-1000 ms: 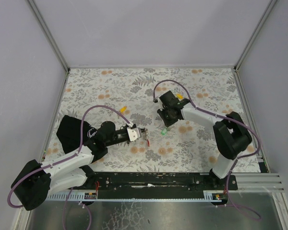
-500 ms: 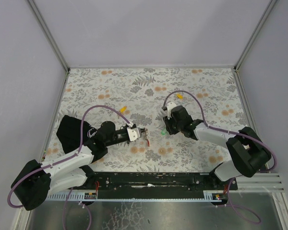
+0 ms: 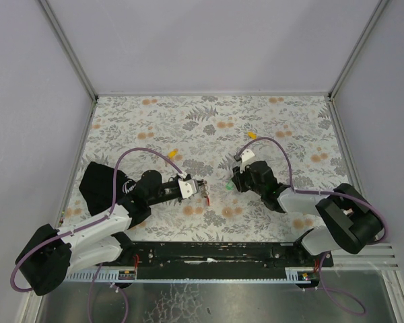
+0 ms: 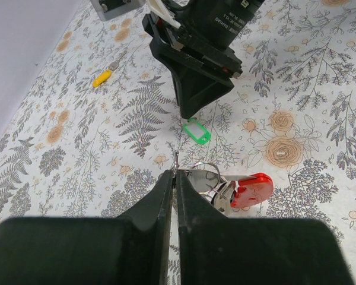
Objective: Put the keys on the keyring
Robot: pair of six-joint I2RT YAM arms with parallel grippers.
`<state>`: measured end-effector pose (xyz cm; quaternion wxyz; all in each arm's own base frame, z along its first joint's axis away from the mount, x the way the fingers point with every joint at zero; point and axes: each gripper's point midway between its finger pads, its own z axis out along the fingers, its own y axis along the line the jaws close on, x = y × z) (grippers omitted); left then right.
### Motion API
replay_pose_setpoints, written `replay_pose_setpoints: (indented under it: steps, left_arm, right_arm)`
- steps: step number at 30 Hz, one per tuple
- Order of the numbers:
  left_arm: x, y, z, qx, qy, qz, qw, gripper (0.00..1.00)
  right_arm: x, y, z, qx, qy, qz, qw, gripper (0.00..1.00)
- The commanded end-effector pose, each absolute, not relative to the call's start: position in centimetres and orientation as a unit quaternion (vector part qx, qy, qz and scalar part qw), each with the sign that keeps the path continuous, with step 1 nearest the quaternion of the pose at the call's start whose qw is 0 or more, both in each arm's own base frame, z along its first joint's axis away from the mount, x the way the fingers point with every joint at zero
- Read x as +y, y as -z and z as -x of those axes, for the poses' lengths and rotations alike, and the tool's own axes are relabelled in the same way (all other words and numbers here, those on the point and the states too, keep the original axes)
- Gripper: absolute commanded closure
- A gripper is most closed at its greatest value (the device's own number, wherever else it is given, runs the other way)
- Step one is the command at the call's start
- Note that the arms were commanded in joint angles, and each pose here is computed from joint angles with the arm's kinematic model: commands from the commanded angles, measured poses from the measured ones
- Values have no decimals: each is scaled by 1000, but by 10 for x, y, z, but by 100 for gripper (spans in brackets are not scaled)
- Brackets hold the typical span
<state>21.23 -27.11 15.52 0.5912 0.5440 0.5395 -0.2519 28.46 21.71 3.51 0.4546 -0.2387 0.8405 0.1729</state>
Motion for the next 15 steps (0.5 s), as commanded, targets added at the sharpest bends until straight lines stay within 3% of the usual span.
replay_pose_setpoints:
  steps: [1,15]
  left_arm:
    - [-273,-174,-216,525,254,-536,610,100]
    - [-274,-173,-215,525,255,-537,609,100]
  right_arm:
    - [228,-62,-304,805,-182,228,517,68]
    - [227,-37,-303,816,-176,226,502,73]
